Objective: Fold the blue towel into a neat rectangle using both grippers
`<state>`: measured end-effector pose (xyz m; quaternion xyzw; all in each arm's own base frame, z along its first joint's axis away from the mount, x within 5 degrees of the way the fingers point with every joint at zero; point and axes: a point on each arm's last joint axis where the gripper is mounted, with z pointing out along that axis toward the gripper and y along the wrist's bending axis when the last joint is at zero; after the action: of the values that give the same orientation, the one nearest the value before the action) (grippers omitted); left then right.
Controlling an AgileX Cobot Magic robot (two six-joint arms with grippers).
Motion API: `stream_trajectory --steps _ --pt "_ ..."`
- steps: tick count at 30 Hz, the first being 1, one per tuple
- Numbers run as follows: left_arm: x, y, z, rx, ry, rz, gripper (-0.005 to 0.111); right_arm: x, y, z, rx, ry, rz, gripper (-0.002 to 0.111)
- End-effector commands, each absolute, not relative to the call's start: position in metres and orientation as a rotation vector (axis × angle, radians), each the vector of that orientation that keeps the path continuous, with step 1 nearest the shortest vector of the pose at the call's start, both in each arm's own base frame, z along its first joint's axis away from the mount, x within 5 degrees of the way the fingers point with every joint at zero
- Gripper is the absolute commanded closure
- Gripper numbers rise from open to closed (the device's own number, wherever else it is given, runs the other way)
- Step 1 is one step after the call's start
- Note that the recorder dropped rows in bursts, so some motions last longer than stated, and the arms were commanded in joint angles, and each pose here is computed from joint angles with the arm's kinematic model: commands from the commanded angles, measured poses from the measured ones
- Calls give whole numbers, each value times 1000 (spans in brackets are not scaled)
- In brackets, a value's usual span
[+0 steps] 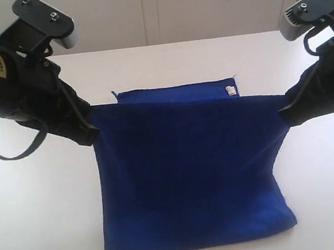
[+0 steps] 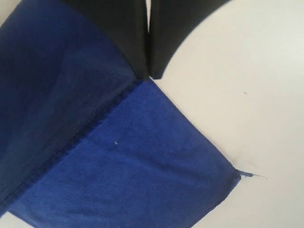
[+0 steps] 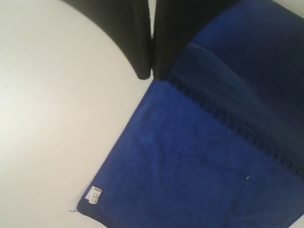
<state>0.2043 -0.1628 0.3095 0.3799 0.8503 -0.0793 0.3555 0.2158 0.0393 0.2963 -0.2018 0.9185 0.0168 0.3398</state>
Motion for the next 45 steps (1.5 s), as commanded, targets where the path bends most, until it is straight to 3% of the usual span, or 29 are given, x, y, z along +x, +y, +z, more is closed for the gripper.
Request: stream_trajectory --steps 1,12,26,37,45 --pt "216 -170 301 944 2196 -230 107 226 37 295 -497 2389 -13 108" --pt "230 -166 312 865 2141 -237 107 250 34 313 -468 2339 -103 108" --pt "241 -157 317 786 2098 -229 107 276 38 288 -484 2362 -105 108" --pt "254 -167 300 774 2130 -245 107 281 38 305 -476 2338 -116 108" --pt "271 -176 299 761 2136 -249 107 293 38 292 -495 2365 -143 108"
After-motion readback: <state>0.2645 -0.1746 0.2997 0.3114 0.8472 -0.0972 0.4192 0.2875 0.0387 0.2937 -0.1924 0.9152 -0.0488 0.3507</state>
